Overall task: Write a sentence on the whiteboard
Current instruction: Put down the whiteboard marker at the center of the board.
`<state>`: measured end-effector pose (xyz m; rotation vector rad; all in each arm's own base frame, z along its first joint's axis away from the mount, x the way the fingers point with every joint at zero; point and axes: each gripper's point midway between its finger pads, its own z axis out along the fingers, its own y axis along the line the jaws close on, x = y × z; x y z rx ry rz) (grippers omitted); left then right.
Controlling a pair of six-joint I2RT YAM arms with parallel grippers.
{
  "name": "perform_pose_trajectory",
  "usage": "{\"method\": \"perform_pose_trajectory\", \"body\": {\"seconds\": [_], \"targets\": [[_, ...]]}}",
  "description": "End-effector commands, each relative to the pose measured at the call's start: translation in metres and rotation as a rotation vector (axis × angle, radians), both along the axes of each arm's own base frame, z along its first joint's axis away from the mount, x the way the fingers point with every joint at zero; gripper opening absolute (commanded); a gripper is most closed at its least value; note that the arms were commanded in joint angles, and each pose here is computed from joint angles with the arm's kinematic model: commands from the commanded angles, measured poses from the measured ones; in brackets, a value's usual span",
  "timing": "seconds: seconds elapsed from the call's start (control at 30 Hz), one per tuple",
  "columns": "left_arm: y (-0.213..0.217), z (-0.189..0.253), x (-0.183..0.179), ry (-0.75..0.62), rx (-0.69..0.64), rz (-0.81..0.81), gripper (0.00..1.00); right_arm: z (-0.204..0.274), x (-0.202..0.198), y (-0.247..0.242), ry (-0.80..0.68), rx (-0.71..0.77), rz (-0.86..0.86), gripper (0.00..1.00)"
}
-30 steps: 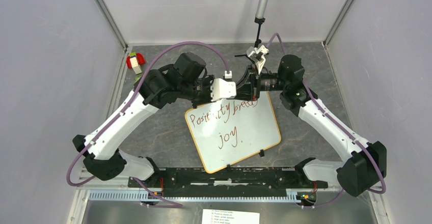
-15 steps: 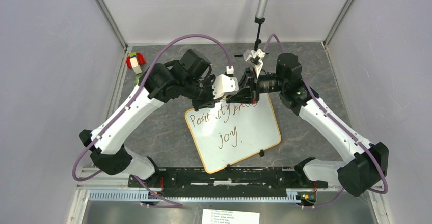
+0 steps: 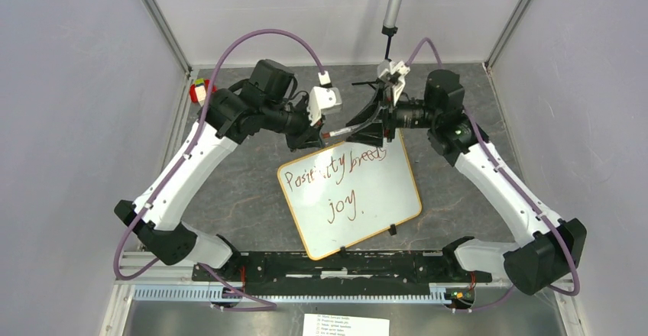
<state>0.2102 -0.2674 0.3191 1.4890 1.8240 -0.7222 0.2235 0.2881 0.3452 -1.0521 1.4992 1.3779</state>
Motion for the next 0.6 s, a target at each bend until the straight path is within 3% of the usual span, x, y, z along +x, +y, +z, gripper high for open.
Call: {"method": "perform_pose_trajectory", "body": {"seconds": [0.0, 0.1, 0.17, 0.3, 0.57], "targets": [[0.008, 0.021, 0.016, -0.047, -0.094, 0.072, 0.02, 0.046, 0.028, -0.02, -0.105, 0.043, -0.117, 0.59], [0.02, 0.011, 0.024, -0.046, -0.073, 0.104, 0.02, 0.074, 0.047, -0.038, -0.157, 0.073, -0.197, 0.85], [0.028, 0.006, 0.031, -0.042, -0.062, 0.134, 0.02, 0.09, 0.054, -0.047, -0.182, 0.093, -0.226, 0.96], [0.057, -0.003, 0.059, -0.01, -0.049, 0.267, 0.02, 0.099, 0.061, -0.059, -0.198, 0.1, -0.257, 0.98], [0.172, -0.059, 0.134, 0.155, -0.027, 0.695, 0.03, 0.055, 0.057, -0.072, -0.176, 0.005, -0.278, 0.98]]}}
